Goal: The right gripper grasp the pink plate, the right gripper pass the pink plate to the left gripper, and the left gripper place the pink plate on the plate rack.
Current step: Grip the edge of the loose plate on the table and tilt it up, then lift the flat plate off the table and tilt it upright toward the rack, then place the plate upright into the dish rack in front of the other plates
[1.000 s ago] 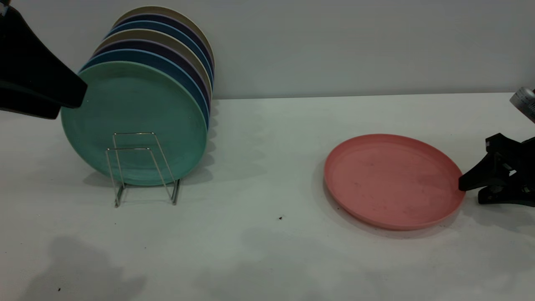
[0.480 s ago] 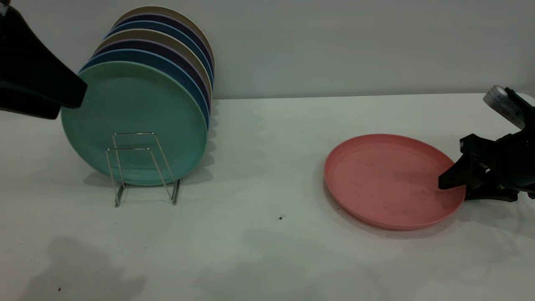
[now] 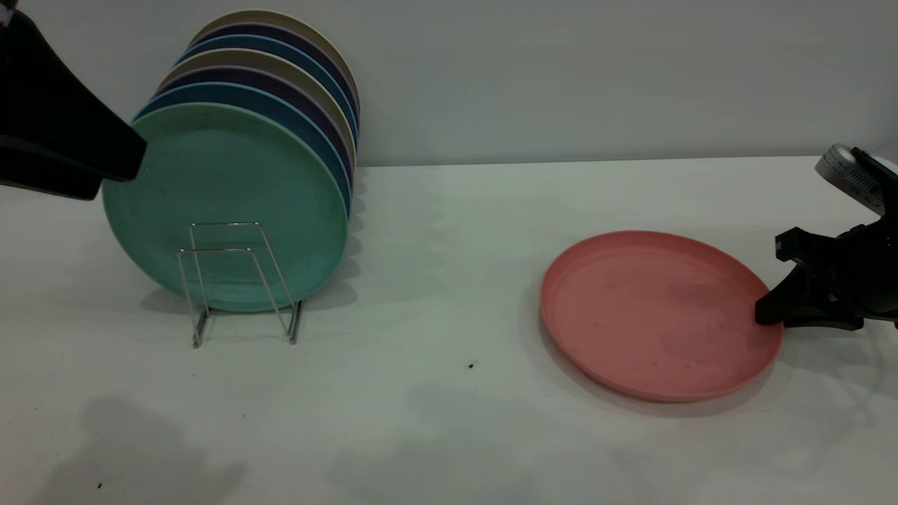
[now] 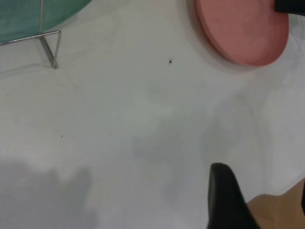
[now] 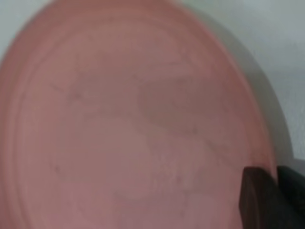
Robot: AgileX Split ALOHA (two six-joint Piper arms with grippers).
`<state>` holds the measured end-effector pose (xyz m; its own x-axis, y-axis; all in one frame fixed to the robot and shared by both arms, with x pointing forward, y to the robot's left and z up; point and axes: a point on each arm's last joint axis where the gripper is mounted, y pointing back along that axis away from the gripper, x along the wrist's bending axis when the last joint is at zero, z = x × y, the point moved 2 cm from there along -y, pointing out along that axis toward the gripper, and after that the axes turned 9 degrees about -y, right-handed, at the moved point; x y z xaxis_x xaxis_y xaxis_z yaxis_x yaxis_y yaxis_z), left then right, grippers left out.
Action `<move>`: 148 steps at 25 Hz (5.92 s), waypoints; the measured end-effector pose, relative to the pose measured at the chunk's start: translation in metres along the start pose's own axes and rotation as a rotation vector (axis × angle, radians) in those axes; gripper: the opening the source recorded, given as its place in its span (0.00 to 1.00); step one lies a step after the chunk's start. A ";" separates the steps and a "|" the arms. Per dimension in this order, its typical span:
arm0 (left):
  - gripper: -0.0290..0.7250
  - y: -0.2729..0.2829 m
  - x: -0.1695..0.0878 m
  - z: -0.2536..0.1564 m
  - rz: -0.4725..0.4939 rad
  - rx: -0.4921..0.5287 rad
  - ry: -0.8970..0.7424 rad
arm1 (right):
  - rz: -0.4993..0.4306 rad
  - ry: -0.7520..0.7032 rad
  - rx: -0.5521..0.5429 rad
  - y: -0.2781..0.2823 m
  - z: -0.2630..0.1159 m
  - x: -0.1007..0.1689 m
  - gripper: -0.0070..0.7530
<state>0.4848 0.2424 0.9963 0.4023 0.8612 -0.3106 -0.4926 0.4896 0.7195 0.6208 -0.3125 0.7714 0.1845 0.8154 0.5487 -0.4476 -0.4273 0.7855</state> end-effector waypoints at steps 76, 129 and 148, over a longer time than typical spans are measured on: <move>0.21 -0.099 0.031 -0.015 -0.204 0.015 0.280 | 0.658 0.242 0.241 0.019 -0.072 0.213 0.08; 0.21 -0.042 0.055 0.126 0.027 0.171 -1.410 | 0.226 0.165 0.380 0.045 -0.033 0.089 0.74; 0.21 -0.054 0.067 0.140 0.170 0.094 -1.419 | 0.225 0.165 0.379 0.045 -0.033 0.089 0.74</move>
<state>0.6465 0.2551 1.0237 0.7889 0.0177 0.6142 -0.5831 0.3372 0.7391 0.5881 -0.2460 0.8460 -0.0356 0.7241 0.6888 -0.1037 -0.6882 0.7181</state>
